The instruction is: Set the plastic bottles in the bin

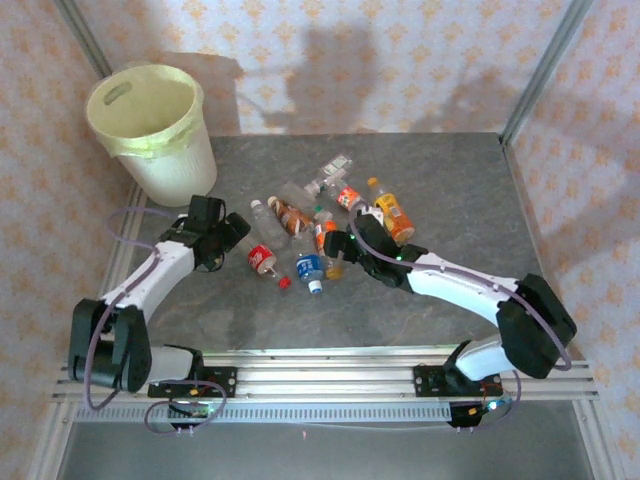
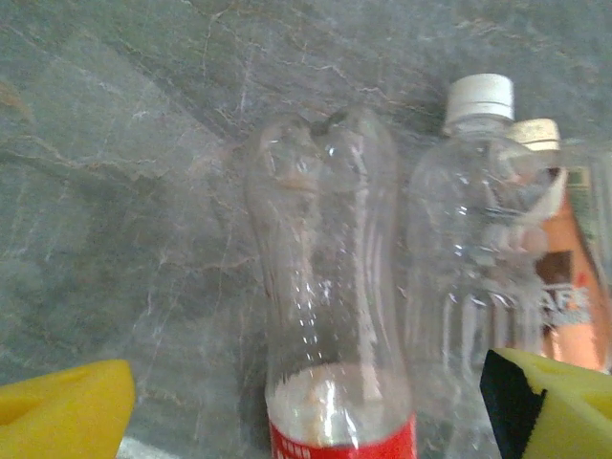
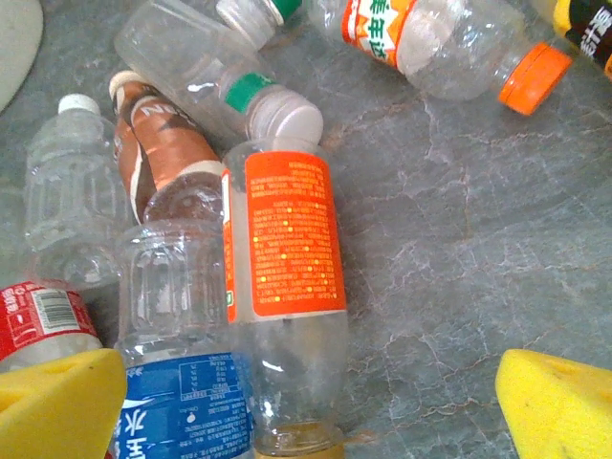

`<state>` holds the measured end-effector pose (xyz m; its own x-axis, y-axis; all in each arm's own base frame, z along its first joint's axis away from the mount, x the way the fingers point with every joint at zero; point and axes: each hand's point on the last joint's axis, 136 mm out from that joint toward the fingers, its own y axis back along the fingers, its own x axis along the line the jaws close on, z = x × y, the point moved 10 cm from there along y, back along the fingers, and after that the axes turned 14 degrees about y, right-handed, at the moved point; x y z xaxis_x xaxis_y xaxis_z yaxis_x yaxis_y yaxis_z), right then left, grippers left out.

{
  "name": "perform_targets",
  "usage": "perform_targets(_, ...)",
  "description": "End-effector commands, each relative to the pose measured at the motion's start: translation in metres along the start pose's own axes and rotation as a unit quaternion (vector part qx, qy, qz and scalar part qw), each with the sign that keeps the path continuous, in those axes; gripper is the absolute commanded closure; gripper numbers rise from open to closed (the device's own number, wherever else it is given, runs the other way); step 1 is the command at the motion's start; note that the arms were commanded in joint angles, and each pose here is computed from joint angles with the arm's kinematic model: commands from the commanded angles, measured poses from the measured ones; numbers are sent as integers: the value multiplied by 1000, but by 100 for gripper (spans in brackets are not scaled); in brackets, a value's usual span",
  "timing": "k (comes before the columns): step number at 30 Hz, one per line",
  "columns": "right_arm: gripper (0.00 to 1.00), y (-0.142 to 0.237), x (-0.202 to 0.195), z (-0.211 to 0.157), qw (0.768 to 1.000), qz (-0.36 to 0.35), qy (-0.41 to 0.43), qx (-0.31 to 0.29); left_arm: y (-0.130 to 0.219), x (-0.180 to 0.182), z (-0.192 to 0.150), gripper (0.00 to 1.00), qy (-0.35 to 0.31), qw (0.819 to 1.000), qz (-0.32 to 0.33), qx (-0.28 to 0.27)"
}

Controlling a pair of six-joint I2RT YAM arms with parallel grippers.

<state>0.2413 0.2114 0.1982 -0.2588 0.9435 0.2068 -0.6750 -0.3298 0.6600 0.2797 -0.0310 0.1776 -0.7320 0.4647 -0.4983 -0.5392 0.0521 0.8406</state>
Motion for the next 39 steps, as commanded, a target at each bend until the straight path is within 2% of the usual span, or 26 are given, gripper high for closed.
perform_targets(1, 1, 8, -6, -3, 1000, -25, -2, -9, -7, -12, 8, 6, 14, 999, -15, -38)
perform_targets(7, 1, 10, -9, -4, 1000, -29, 0, -12, -41, -23, 6, 12, 7, 1000, -17, 0)
perform_targets(20, 1, 16, -9, 1, 999, -31, 12, -27, -89, -7, -1, 27, -14, 999, 35, 8)
perform_targets(23, 1, 20, -9, 5, 999, -35, 18, -35, -95, -5, -3, 35, -16, 999, 33, 13)
perform_targets(31, 1, 40, -9, 22, 996, -40, 35, -75, -81, -13, 1, 50, -42, 999, 11, 0)
perform_targets(39, 1, 67, -16, 32, 989, -47, 24, -136, -21, -33, 14, 59, -90, 994, -42, -53)
